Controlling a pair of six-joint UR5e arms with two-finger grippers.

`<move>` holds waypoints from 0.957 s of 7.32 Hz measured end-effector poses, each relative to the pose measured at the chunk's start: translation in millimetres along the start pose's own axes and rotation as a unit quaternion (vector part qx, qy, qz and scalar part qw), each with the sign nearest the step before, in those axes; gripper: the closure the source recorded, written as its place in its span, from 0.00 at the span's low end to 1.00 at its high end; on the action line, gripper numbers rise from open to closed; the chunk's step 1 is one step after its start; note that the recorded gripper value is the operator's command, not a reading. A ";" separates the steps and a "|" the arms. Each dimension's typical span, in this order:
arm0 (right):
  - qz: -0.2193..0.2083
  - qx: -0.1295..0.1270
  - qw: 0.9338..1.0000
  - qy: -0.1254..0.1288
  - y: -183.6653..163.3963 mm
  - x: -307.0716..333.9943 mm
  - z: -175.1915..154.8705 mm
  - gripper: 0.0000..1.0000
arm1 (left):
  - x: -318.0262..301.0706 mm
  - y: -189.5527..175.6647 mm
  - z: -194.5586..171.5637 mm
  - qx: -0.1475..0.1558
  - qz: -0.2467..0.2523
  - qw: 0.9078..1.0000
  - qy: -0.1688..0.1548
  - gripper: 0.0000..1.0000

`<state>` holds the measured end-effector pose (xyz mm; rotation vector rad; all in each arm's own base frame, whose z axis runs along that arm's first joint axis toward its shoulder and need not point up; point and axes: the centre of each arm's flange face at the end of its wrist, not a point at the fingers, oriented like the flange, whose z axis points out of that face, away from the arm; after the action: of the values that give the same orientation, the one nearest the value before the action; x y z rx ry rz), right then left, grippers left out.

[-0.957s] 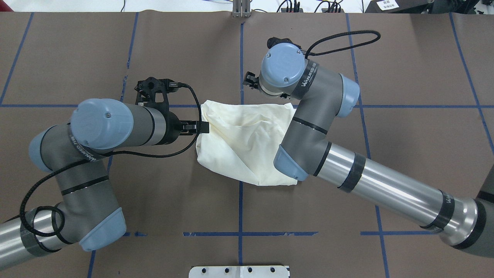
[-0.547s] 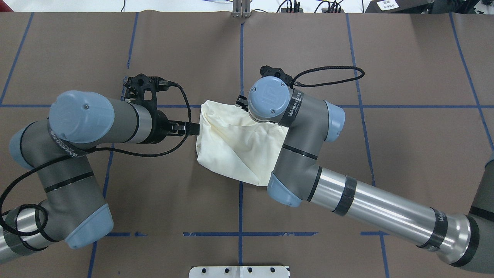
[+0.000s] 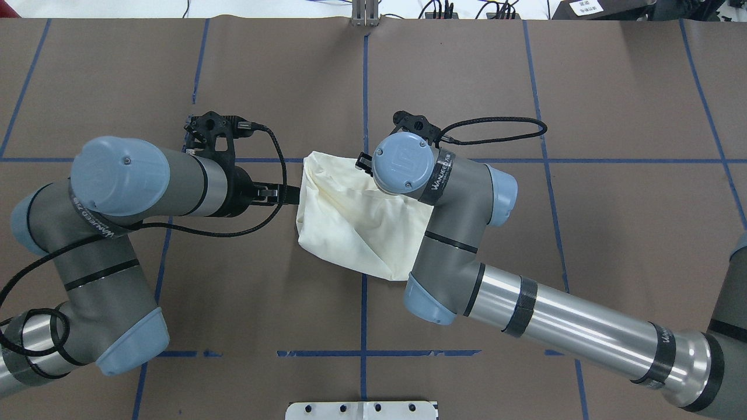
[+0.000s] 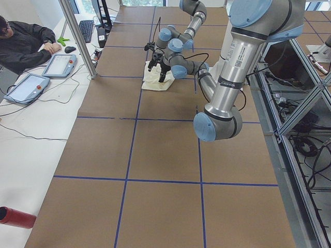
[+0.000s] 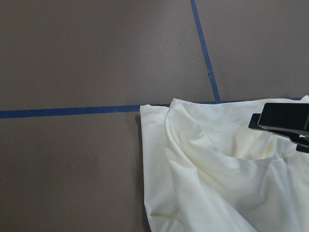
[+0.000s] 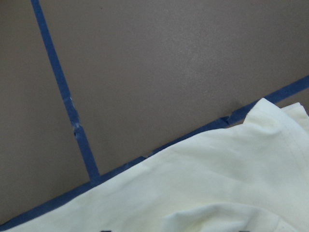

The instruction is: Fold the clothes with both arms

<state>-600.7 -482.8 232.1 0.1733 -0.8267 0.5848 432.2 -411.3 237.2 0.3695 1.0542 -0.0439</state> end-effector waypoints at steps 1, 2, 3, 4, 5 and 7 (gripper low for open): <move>0.001 0.003 1.000 0.001 2.1 0.9 2.1 0.56 | -0.3 0.2 0.1 0.000 0.000 1.000 0.000 0.00; 0.002 0.004 1.000 0.003 3.3 1.9 3.9 1.00 | -0.2 0.4 0.0 0.000 -0.001 1.000 0.000 0.00; 0.002 0.005 1.000 0.003 3.3 2.2 4.4 1.00 | -0.1 0.6 -0.1 0.000 -0.001 1.000 0.000 0.00; 0.002 0.005 1.000 0.003 3.2 2.1 4.3 1.00 | 0.0 0.6 -0.2 0.000 -0.001 1.000 0.000 0.00; 0.003 0.006 1.000 0.002 1.1 1.5 3.4 1.00 | 0.0 0.7 -0.3 0.000 -0.002 1.000 0.000 0.00; 0.008 0.015 1.000 0.004 -17.4 2.0 1.3 1.00 | 0.0 0.7 -0.3 0.000 -0.002 1.000 0.000 0.00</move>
<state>-590.9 -496.9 235.9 0.1925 -0.8118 0.6123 432.2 -410.6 237.2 0.3666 1.0556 -0.0477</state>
